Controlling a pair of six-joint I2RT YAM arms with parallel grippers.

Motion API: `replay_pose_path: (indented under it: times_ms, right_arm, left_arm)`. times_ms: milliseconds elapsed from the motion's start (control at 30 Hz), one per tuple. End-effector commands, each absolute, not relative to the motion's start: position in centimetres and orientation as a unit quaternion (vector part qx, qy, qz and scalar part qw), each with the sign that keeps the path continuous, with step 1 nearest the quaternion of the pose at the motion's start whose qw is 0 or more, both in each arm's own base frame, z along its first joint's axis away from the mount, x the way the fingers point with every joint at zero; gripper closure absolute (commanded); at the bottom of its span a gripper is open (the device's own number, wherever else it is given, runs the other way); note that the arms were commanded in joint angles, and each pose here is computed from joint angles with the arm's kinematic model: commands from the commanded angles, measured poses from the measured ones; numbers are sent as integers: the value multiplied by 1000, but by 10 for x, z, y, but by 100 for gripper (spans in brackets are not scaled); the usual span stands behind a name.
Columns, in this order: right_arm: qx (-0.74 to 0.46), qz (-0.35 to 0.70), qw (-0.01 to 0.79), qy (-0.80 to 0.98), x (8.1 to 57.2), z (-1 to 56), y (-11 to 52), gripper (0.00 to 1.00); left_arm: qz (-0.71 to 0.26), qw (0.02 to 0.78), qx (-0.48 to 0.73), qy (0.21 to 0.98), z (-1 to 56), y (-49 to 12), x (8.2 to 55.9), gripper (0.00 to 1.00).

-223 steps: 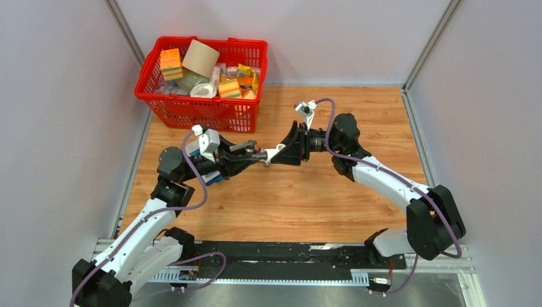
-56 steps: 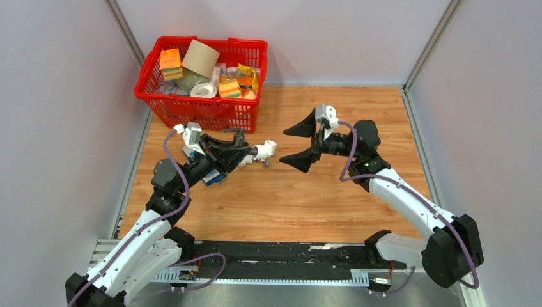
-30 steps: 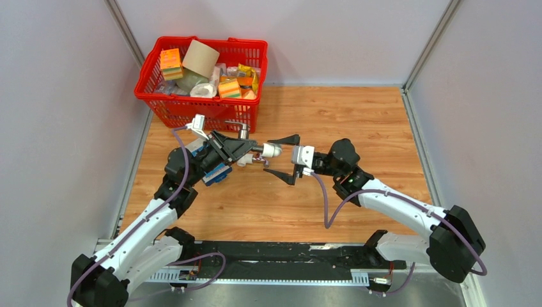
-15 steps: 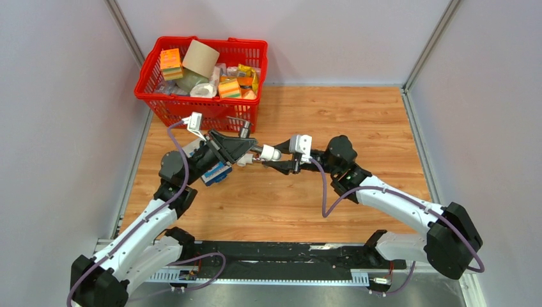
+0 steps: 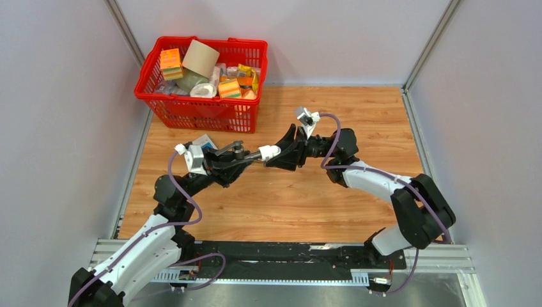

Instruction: Install the water faucets

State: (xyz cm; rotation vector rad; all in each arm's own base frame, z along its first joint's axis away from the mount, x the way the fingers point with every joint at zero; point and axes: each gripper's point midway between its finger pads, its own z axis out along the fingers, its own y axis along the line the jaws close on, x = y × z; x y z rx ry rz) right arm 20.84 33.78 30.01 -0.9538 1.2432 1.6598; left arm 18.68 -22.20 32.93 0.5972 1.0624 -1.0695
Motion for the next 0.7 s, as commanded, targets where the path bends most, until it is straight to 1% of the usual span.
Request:
replay_pose_path:
  times_ms: [0, 100, 133, 167, 200, 233, 267, 300, 333, 367, 400, 433, 467, 500, 533, 600, 667]
  right_arm:
    - [-327, 709, 372, 502, 204, 323, 319, 83]
    - [-357, 660, 407, 521, 215, 314, 322, 55]
    - [-365, 637, 423, 531, 221, 309, 322, 49]
    - [-377, 612, 447, 533, 226, 309, 320, 46]
    - [-383, 589, 467, 537, 230, 309, 318, 42]
    - [-391, 567, 492, 532, 233, 311, 315, 38]
    - [-397, 549, 514, 526, 234, 314, 311, 34]
    - [-412, 522, 542, 514, 236, 315, 307, 29]
    - [-420, 507, 557, 506, 236, 317, 305, 25]
    - [-432, 494, 570, 495, 234, 318, 303, 21]
    - [-445, 476, 587, 480, 233, 321, 301, 19]
    - [-460, 455, 606, 463, 231, 323, 298, 18]
    - [-475, 434, 622, 446, 231, 324, 298, 17]
    - [-486, 415, 637, 431, 229, 327, 298, 17]
    - [-495, 398, 651, 415, 227, 330, 297, 16]
    - [-507, 358, 681, 389, 225, 336, 297, 15]
    - [-521, 334, 692, 370, 219, 342, 298, 15]
  left_arm:
    - [-421, 791, 296, 332, 396, -202, 162, 100]
    - [-452, 786, 171, 386, 400, -183, 187, 100]
    - [-476, 772, 133, 399, 402, -179, 191, 100]
    - [-477, 761, 82, 432, 396, -173, 205, 100]
    - [-494, 745, 52, 445, 399, -171, 208, 100]
    - [-490, 730, 18, 475, 390, -167, 219, 100]
    - [-501, 718, -1, 483, 394, -166, 220, 100]
    - [-500, 703, -22, 505, 386, -166, 228, 100]
    - [-515, 691, -37, 506, 394, -167, 227, 100]
    - [-514, 674, -50, 528, 385, -169, 232, 100]
    - [-532, 660, -66, 527, 394, -169, 231, 100]
    - [-532, 639, -72, 551, 385, -175, 235, 100]
    - [-548, 624, -83, 550, 394, -176, 234, 100]
    - [-559, 597, -92, 569, 387, -183, 235, 100]
    - [-566, 588, -94, 570, 392, -185, 235, 100]
    - [-578, 548, -104, 596, 383, -195, 237, 100]
    - [-578, 524, -117, 614, 378, -199, 242, 100]
